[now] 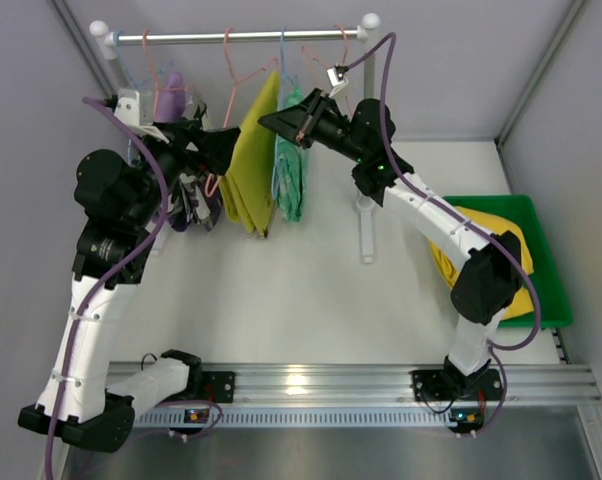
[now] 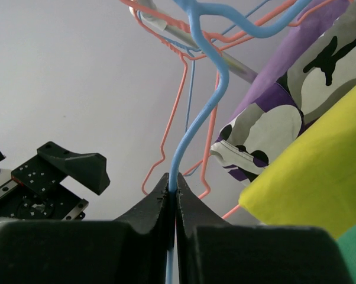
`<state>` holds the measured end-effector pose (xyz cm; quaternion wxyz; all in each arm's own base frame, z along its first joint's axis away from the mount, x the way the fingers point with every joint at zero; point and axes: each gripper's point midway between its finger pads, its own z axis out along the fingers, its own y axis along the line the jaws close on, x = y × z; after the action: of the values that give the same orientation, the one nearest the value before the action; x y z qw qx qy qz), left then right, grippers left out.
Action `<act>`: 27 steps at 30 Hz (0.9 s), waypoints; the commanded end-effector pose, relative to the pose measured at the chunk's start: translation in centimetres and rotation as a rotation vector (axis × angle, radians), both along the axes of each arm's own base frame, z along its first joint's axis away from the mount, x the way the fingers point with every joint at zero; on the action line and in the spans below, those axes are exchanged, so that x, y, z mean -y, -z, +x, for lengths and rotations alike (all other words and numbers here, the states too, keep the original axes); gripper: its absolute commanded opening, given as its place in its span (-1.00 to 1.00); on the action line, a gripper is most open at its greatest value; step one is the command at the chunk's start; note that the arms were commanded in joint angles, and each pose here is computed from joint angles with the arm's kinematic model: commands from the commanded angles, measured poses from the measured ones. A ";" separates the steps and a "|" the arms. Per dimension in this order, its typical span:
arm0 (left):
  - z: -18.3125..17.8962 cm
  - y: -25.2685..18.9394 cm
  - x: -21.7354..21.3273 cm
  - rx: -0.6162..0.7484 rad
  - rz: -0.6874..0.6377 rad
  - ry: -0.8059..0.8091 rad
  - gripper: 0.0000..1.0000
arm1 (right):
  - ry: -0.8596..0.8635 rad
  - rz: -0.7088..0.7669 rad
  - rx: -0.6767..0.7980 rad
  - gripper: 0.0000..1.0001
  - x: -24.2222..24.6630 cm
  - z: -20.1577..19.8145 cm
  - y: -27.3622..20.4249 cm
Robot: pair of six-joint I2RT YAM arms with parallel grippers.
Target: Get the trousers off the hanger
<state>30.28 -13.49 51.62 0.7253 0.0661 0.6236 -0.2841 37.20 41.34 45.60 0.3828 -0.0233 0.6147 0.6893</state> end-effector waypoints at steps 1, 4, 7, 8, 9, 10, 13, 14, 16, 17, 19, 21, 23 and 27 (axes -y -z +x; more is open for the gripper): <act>-0.6 -1.2 -0.3 0.051 -0.009 -0.004 0.88 | -0.023 0.111 0.130 -1.00 1.3 -1.7 -5.5; -0.5 -1.2 -0.6 0.051 -0.007 -0.019 0.89 | -0.020 0.130 0.160 -1.00 1.8 -1.5 -6.3; 0.0 -1.2 -1.5 0.055 0.004 -0.076 0.89 | -0.025 0.160 0.216 -1.00 2.3 -2.0 -7.8; 0.5 -1.1 -2.2 0.050 0.008 -0.120 0.89 | -0.031 0.176 0.255 -1.00 2.5 -2.5 -8.6; 0.7 -1.1 -2.5 0.048 0.006 -0.140 0.88 | -0.034 0.187 0.274 -1.00 2.6 -2.7 -9.1; 0.9 -0.9 -2.9 0.043 0.006 -0.160 0.88 | -0.032 0.195 0.295 -1.00 2.8 -2.9 -9.6; 1.1 -0.7 -3.0 0.036 0.001 -0.166 0.88 | -0.038 0.233 0.375 -1.00 3.3 -3.8 -11.4; 1.2 -0.5 -2.9 0.033 0.000 -0.163 0.88 | -0.037 0.242 0.400 -1.00 3.4 -3.9 -11.9; 1.3 -0.5 -2.9 0.032 -0.001 -0.162 0.88 | -0.040 0.254 0.434 -1.00 3.5 -4.3 -12.5; 1.3 -0.5 -2.9 0.032 -0.001 -0.164 0.88 | -0.039 0.259 0.450 -1.00 3.6 -4.4 -12.9; 1.3 -0.6 -2.9 0.032 0.003 -0.166 0.88 | -0.034 0.261 0.474 -1.00 3.8 -4.5 -13.3; 1.3 -0.7 -3.0 0.036 0.004 -0.167 0.88 | -0.039 0.255 0.498 -1.00 3.9 -4.7 -13.4; 1.1 -0.9 -3.0 0.041 0.006 -0.165 0.87 | -0.033 0.252 0.532 -1.00 4.2 -4.9 -13.8; 1.2 -0.6 -3.0 0.032 0.004 -0.165 0.86 | -0.041 0.241 0.571 -1.00 4.4 -5.5 -14.0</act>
<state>31.68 -11.03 51.17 0.7416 0.0220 0.6304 -0.2284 36.73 40.96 49.39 0.4060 -0.0867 0.5570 0.7193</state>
